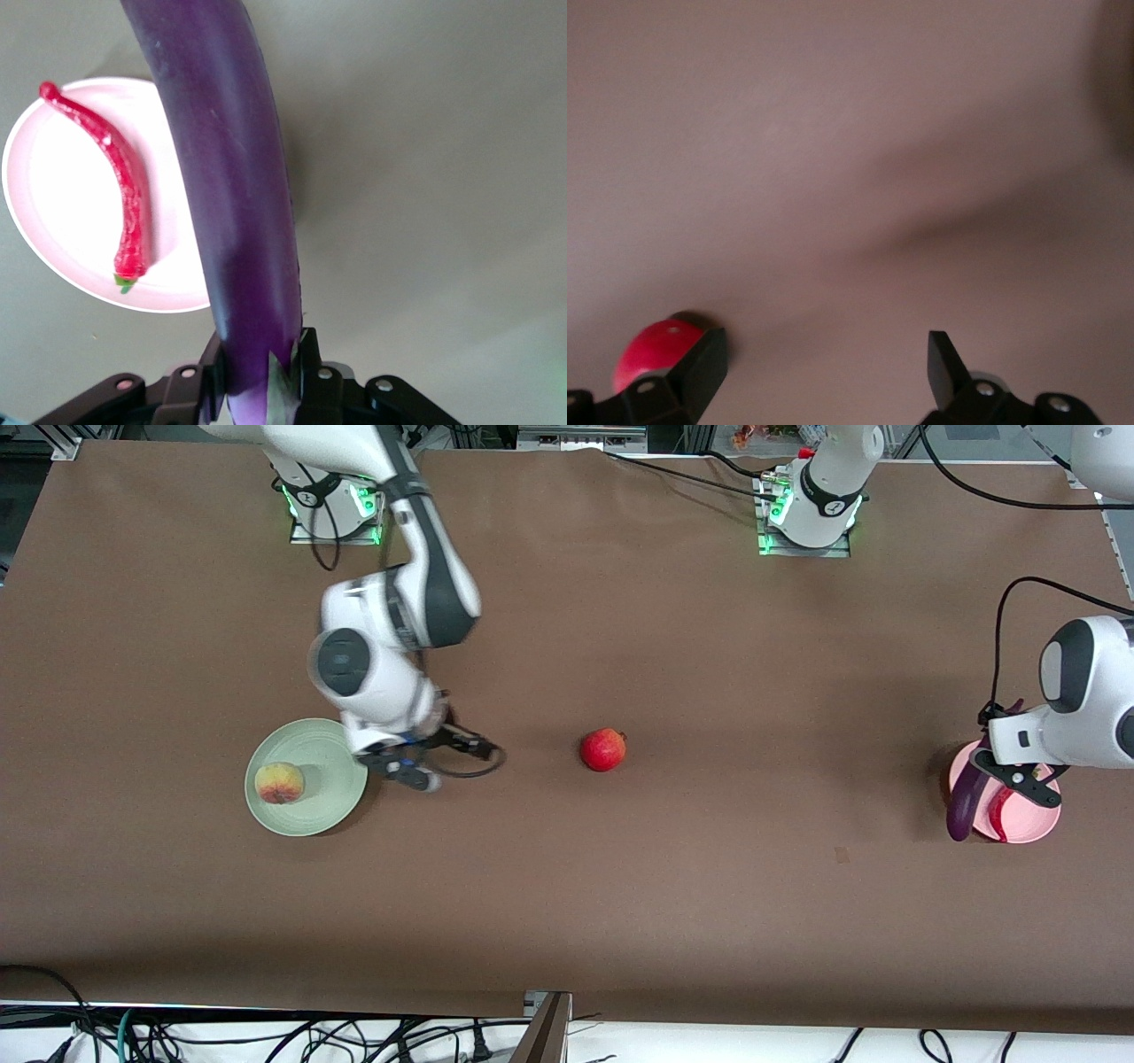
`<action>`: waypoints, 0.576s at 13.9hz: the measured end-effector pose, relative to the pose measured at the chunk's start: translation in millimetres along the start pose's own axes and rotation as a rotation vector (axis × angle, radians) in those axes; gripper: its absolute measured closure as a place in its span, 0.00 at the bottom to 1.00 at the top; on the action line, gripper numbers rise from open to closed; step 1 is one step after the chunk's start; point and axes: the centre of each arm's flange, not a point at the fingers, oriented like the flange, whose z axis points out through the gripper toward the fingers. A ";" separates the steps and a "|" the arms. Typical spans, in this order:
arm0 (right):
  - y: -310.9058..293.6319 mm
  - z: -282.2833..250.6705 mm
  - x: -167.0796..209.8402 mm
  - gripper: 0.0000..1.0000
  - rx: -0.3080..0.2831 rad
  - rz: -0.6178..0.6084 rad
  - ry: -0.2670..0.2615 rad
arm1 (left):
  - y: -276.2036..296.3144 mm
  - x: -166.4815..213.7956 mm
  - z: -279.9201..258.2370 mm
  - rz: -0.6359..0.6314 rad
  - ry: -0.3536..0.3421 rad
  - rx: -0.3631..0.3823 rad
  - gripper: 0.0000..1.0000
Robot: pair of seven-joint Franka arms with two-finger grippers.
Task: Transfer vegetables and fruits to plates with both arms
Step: 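Open the right gripper over the peach while the left gripper carries the eggplant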
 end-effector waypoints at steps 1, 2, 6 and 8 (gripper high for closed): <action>-24.5 14.9 -16.5 0.00 0.008 0.073 0.010 | -14.4 -10.5 14.8 0.026 0.013 -0.004 0.65; -44.6 28.3 -30.9 0.00 0.016 0.146 0.013 | -26.8 -21.4 28.7 0.047 0.023 -0.011 0.65; -90.2 58.7 -69.3 0.00 0.110 0.436 0.022 | -54.0 -56.3 67.7 0.075 0.031 -0.054 0.65; -98.8 68.7 -83.4 0.00 0.144 0.529 0.020 | -63.2 -63.1 80.5 0.090 0.051 -0.047 0.65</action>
